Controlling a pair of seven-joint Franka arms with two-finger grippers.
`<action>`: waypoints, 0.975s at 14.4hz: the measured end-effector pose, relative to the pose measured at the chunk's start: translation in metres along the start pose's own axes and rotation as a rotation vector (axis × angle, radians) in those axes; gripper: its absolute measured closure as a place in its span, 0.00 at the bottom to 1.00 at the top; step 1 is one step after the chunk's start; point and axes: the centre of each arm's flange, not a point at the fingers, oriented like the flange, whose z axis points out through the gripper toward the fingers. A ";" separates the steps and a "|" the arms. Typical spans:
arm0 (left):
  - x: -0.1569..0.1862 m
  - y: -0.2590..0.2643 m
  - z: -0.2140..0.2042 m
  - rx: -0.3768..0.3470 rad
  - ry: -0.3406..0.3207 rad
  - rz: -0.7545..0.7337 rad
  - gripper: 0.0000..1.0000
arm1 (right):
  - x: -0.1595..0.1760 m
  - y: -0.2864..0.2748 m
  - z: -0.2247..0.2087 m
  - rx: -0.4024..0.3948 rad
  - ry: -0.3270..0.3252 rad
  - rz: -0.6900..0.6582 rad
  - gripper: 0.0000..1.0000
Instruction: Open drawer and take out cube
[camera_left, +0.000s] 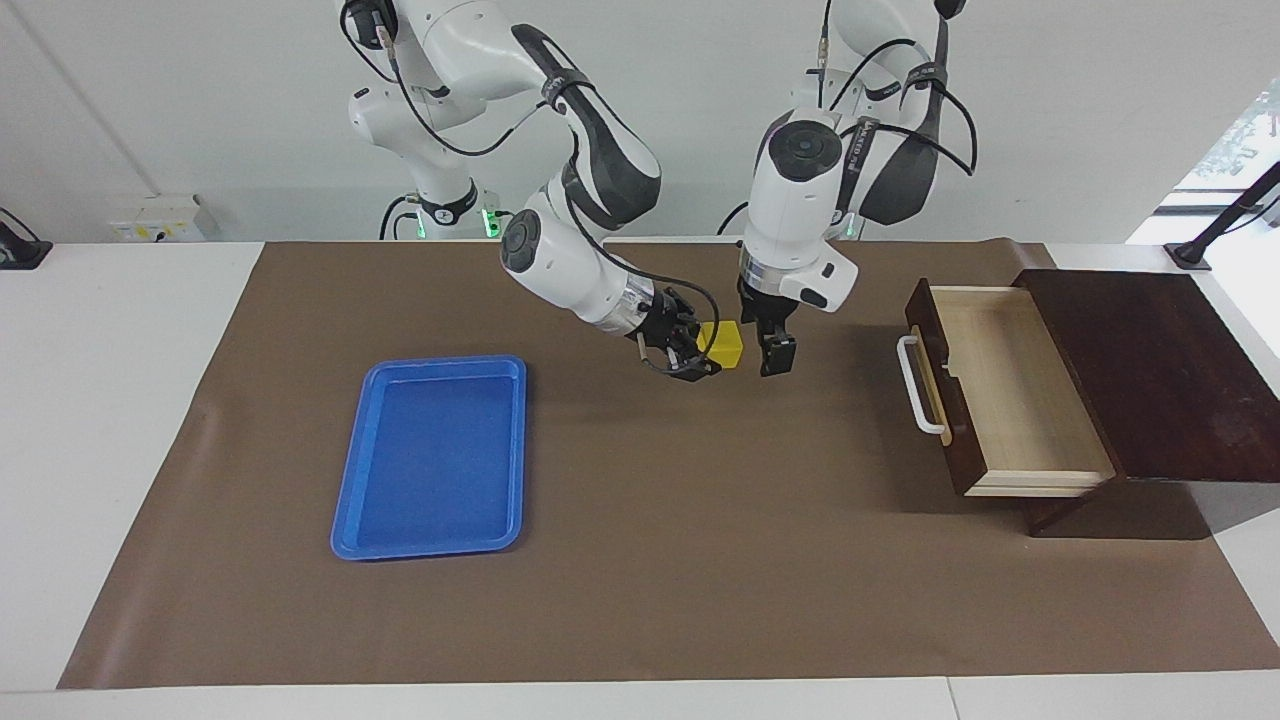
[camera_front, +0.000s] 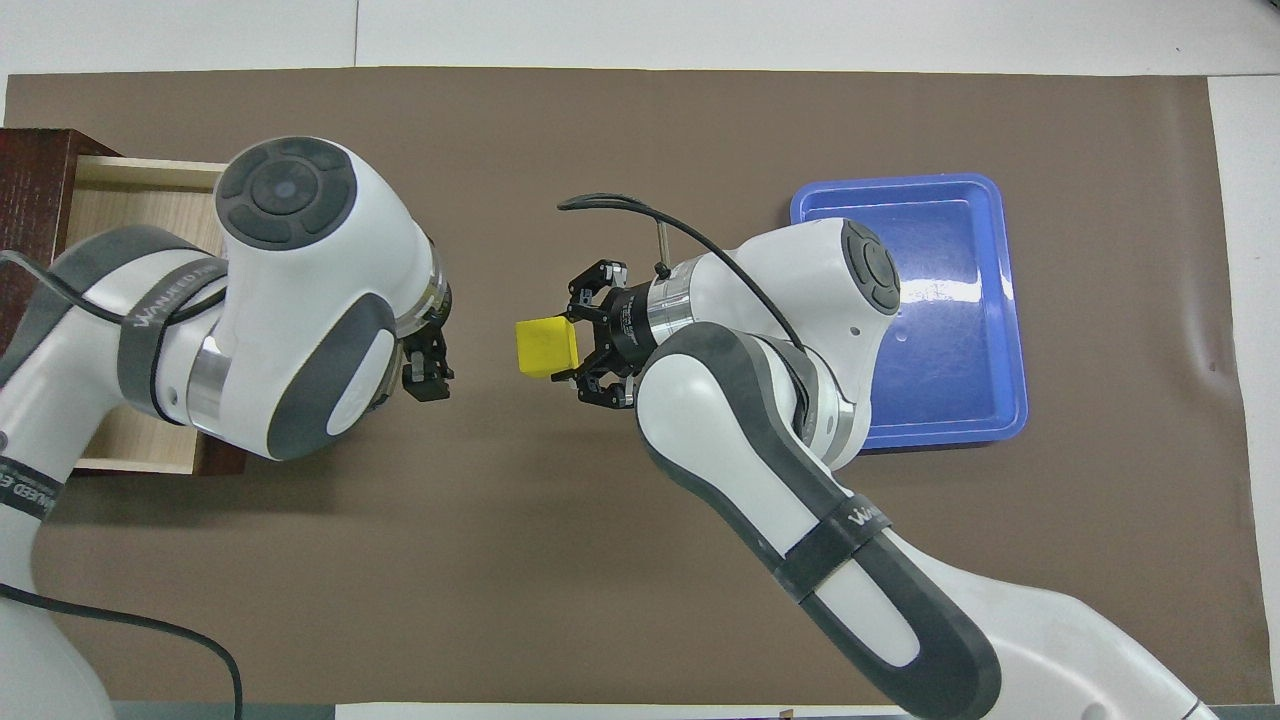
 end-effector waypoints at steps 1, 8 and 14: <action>0.023 0.009 0.007 0.008 0.013 0.023 0.00 | 0.009 -0.007 -0.010 0.009 -0.001 0.006 0.44; 0.157 0.043 0.037 -0.005 0.044 0.171 0.00 | 0.150 -0.067 -0.141 0.091 0.027 0.087 0.44; 0.211 0.053 0.034 -0.032 0.020 0.208 0.00 | 0.292 -0.050 -0.143 0.016 0.086 0.007 0.44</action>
